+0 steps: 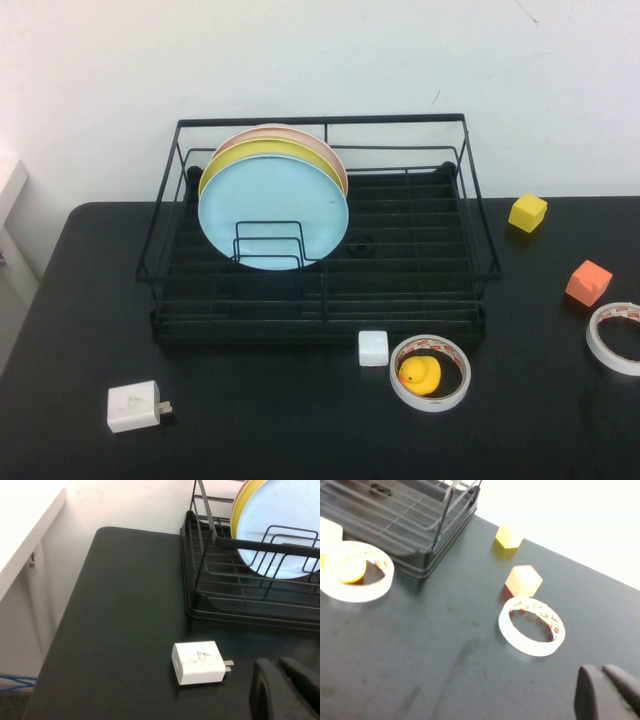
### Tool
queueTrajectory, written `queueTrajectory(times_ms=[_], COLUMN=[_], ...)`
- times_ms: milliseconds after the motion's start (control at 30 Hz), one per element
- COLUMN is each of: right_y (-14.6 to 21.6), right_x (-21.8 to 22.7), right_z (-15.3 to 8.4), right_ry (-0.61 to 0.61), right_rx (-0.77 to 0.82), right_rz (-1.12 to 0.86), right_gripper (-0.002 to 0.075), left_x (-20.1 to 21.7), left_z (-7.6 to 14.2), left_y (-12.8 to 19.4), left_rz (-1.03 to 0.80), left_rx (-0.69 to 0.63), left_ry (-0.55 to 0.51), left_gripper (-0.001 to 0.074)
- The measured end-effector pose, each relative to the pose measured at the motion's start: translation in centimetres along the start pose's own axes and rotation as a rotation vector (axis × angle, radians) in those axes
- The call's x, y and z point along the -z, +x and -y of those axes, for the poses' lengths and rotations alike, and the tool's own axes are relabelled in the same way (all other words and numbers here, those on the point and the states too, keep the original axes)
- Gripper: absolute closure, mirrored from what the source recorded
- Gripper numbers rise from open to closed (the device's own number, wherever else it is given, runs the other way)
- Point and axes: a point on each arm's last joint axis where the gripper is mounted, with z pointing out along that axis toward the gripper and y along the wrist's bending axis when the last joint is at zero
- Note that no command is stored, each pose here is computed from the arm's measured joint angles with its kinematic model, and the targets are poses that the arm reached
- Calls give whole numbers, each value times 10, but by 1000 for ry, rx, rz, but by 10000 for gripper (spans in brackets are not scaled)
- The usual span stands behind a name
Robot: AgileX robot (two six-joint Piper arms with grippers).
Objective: Place plate on rack
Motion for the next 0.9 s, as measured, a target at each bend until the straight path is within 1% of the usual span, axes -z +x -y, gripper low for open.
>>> queueTrajectory(times_ms=[100,267,500,900], right_y=[0,0,2,3], right_x=[0,-1,0,0], right_z=[0,1,7,8], right_ry=[7,16,79,94], right_rx=[-40,-154,-267,-277], right_rz=[10,15,1,-2], right_gripper=[728,728,728,728], left_x=[0,0,0,0], left_z=[0,0,0,0], left_y=[0,0,0,0], left_rz=[0,0,0,0], left_rx=[0,0,0,0], left_ry=[0,0,0,0], left_gripper=[737,737,737,738])
